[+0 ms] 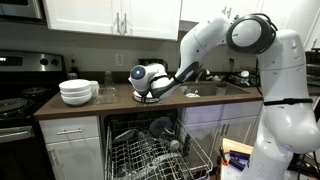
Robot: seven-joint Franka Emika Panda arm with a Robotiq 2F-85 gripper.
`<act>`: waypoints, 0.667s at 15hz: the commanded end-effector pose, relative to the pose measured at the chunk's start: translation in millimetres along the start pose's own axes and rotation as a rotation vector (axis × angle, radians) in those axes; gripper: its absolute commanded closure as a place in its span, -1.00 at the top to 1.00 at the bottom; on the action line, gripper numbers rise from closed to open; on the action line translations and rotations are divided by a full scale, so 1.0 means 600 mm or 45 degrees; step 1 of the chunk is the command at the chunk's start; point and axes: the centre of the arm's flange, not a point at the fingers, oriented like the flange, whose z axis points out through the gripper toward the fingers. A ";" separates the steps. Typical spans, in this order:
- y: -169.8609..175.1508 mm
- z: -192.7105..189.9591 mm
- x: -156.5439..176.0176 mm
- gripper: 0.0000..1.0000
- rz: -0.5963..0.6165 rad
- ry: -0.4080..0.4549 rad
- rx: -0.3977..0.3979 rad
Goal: Take the top white plate and put it in the dishwasher
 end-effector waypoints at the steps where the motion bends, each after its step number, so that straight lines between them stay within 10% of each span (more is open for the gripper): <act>1: 0.020 -0.006 -0.003 -0.94 -0.027 -0.009 -0.002; 4: 0.021 -0.003 -0.004 -0.42 -0.025 -0.014 -0.001; 10: 0.027 0.011 -0.013 -0.90 -0.024 -0.026 -0.012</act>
